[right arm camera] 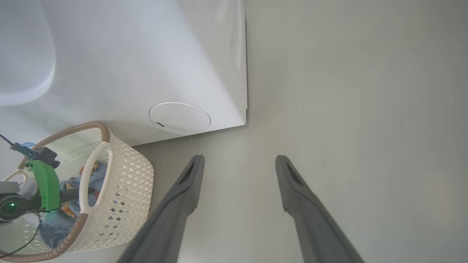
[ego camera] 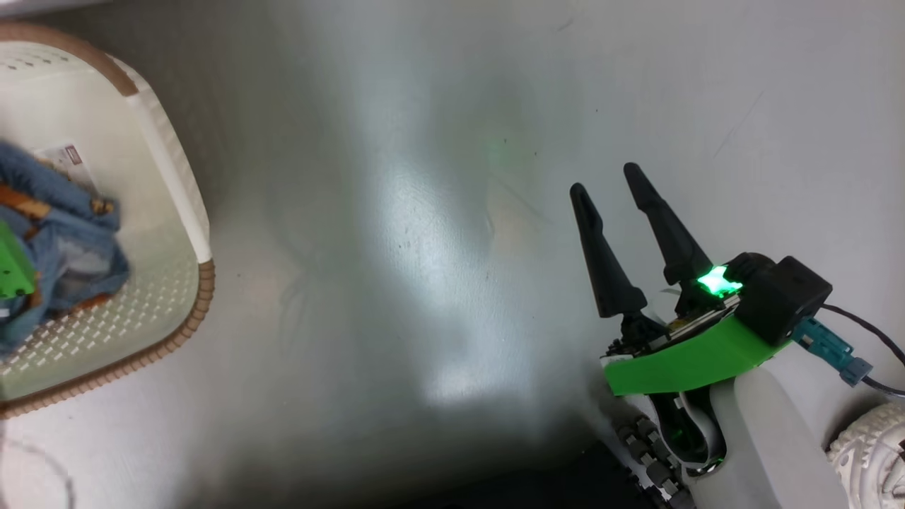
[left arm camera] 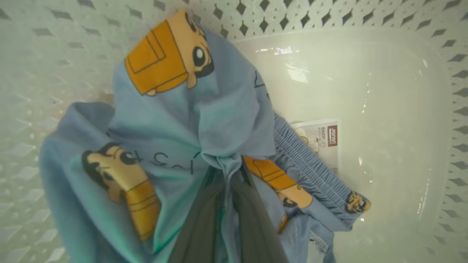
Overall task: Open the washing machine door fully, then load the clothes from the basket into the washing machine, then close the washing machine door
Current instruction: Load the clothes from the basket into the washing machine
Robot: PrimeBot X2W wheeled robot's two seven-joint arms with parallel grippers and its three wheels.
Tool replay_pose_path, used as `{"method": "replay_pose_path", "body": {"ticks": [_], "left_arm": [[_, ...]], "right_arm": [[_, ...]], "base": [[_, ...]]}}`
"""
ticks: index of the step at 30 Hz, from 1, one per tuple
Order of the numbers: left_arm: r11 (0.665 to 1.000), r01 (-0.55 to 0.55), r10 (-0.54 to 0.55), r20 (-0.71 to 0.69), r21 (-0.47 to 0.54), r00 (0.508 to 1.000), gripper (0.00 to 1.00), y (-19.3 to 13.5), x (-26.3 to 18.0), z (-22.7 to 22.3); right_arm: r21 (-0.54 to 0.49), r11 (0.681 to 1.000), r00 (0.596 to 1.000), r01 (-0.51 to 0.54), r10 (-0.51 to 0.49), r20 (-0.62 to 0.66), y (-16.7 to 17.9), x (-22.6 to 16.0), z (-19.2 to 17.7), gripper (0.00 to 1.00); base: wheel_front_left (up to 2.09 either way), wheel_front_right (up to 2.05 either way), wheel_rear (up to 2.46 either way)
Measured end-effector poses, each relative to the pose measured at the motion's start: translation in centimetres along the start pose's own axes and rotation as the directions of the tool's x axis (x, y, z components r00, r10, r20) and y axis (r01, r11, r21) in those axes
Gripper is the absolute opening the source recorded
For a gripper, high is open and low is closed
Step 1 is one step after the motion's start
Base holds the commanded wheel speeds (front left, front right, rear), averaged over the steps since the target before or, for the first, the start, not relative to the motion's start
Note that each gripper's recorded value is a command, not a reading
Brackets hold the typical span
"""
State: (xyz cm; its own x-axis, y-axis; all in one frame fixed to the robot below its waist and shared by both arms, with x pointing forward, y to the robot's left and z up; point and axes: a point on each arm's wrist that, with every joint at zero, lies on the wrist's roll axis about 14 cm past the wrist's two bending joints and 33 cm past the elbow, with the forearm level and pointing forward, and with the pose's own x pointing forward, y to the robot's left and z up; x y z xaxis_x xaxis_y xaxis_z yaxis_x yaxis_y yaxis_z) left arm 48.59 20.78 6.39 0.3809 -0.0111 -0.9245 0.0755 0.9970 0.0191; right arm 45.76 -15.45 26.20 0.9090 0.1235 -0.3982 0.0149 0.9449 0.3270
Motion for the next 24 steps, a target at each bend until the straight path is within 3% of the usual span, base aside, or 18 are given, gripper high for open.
{"method": "replay_pose_path", "body": {"ticks": [10, 24], "left_arm": [[0.999, 0.047, -0.042, 0.158, -0.027, 0.987, 0.0, -1.0, -2.4, 2.8], [0.991, 0.119, -0.091, 0.359, -0.056, 0.929, 0.0, -2.6, -8.4, 6.5]], "right_arm": [[-0.005, 1.0, 0.998, -0.023, 0.023, 0.055, 1.0, 0.0, 2.4, 1.0], [-0.019, 0.998, 0.984, -0.063, 0.065, 0.166, 3.0, -1.1, 7.3, 1.0]], "base": [[0.0, 0.0, 0.0], [0.0, 0.0, 0.0]]}}
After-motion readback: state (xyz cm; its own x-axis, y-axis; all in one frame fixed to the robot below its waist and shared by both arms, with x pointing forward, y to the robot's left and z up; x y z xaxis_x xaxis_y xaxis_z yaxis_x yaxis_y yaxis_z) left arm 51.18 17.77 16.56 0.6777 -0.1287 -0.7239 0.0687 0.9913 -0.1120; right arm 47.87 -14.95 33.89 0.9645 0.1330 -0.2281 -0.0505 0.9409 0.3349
